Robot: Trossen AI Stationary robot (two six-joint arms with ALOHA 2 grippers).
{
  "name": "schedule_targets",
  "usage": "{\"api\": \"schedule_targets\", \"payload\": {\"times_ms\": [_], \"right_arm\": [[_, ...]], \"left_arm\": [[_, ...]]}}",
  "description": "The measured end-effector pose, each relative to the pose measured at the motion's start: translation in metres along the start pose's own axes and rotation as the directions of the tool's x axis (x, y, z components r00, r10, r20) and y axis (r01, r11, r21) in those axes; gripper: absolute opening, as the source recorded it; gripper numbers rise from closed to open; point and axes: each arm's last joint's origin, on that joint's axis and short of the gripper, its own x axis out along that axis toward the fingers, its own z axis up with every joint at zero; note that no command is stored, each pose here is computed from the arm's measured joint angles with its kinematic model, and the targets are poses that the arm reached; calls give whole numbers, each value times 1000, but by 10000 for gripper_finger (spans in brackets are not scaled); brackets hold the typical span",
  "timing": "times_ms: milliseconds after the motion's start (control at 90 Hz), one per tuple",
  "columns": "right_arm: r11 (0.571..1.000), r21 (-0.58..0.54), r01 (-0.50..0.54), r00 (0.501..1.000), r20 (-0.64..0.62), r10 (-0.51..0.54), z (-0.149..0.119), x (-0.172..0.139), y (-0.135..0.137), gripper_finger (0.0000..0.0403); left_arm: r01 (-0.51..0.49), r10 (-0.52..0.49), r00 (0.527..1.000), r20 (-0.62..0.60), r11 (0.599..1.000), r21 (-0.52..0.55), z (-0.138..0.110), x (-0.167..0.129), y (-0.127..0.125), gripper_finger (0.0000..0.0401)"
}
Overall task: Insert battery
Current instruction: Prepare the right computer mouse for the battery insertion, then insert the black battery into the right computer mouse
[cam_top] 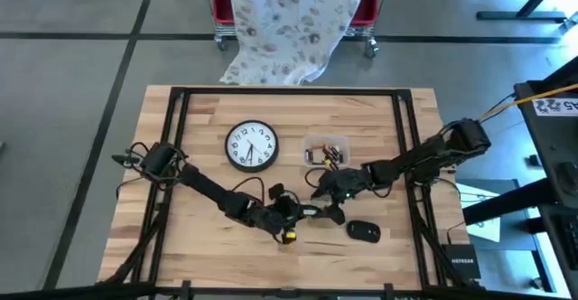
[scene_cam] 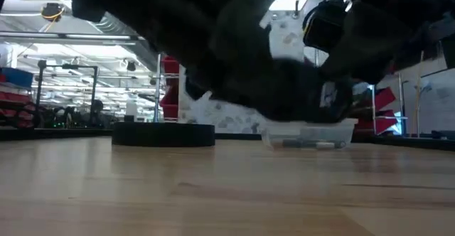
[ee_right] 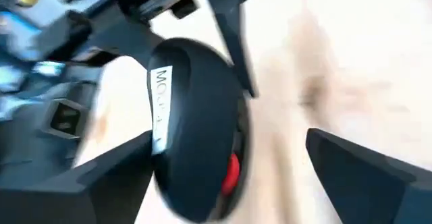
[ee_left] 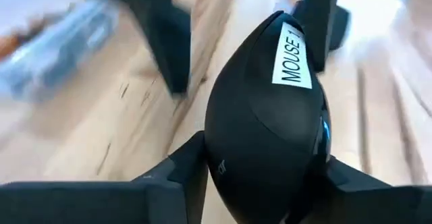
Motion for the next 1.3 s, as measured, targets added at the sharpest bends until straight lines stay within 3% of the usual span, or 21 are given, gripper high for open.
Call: {"api": "schedule_targets", "payload": {"times_ms": [133, 244, 456, 633, 767, 967, 1044, 1156, 1300], "right_arm": [[984, -13, 176, 983, 62, -175, 6, -22, 0, 340], [976, -15, 218, 973, 86, -216, 9, -34, 1, 320], [973, -49, 227, 969, 115, -221, 12, -40, 3, 294], [947, -107, 302, 948, 134, -288, 17, -42, -3, 285], [925, -155, 348, 935, 127, -331, 40, -48, -10, 276], [839, -285, 464, 879, 26, -477, 82, -70, -38, 235], [833, -338, 438, 874, -54, -482, 89, -75, -58, 215], [875, -353, 333, 898, -166, -408, 89, -69, -85, 191], [909, -336, 246, 890, -293, -349, 79, -47, -115, 169]], "left_arm": [[5, -22, 995, -96, 985, -173, -1, 7, 12, 134], [-16, -22, 991, -132, 961, -277, 2, 14, 25, 144], [31, -88, 979, -186, 957, -288, 11, 20, 39, 205], [53, -109, 974, -201, 962, -266, 22, 12, 44, 220], [35, -82, 977, -197, 973, -229, 35, -4, 46, 222], [-47, 7, 975, -223, 983, -176, 45, -28, 51, 223], [-71, 37, 975, -217, 986, -153, 45, -36, 48, 223], [-95, 71, 976, -207, 989, -111, 41, -41, 43, 223], [-126, 111, 974, -199, 990, -66, 34, -46, 37, 223]]}}
